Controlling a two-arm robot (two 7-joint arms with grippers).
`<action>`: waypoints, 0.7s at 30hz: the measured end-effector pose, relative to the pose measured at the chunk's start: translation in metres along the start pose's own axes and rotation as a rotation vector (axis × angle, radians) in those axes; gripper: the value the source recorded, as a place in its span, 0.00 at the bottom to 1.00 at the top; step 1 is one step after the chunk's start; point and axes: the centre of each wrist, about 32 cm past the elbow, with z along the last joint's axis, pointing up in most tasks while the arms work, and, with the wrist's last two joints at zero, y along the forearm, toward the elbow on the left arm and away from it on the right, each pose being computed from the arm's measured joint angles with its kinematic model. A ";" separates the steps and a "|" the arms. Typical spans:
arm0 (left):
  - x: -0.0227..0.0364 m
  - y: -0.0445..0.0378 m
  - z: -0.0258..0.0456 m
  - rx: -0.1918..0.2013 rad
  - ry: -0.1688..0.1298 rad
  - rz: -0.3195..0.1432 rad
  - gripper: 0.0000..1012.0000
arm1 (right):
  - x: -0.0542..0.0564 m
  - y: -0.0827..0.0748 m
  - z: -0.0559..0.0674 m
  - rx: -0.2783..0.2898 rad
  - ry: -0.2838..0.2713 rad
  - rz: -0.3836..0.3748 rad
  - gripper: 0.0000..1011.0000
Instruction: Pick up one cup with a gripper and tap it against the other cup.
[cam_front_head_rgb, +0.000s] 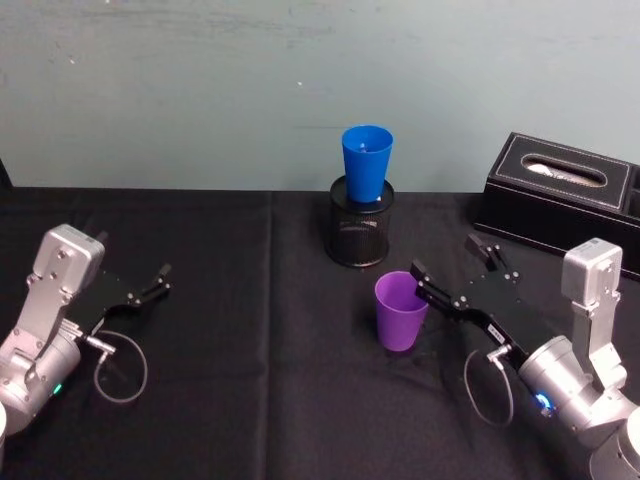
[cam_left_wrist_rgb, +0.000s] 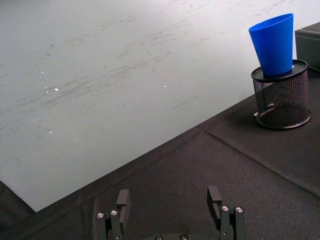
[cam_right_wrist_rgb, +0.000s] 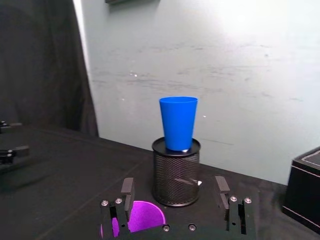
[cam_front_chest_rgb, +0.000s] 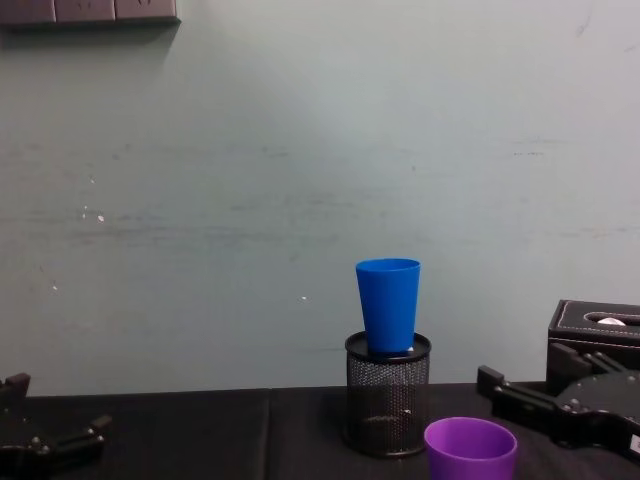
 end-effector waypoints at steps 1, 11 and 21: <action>0.0000 0.0000 0.0000 0.000 0.000 0.000 1.00 | 0.000 0.000 0.000 -0.001 -0.001 -0.005 0.99; 0.0000 0.0000 0.0000 0.000 0.000 0.000 1.00 | 0.000 -0.002 -0.001 -0.009 -0.011 -0.060 0.99; 0.0000 0.0000 0.0000 0.000 0.000 0.000 1.00 | 0.001 -0.004 -0.001 -0.021 -0.013 -0.128 0.99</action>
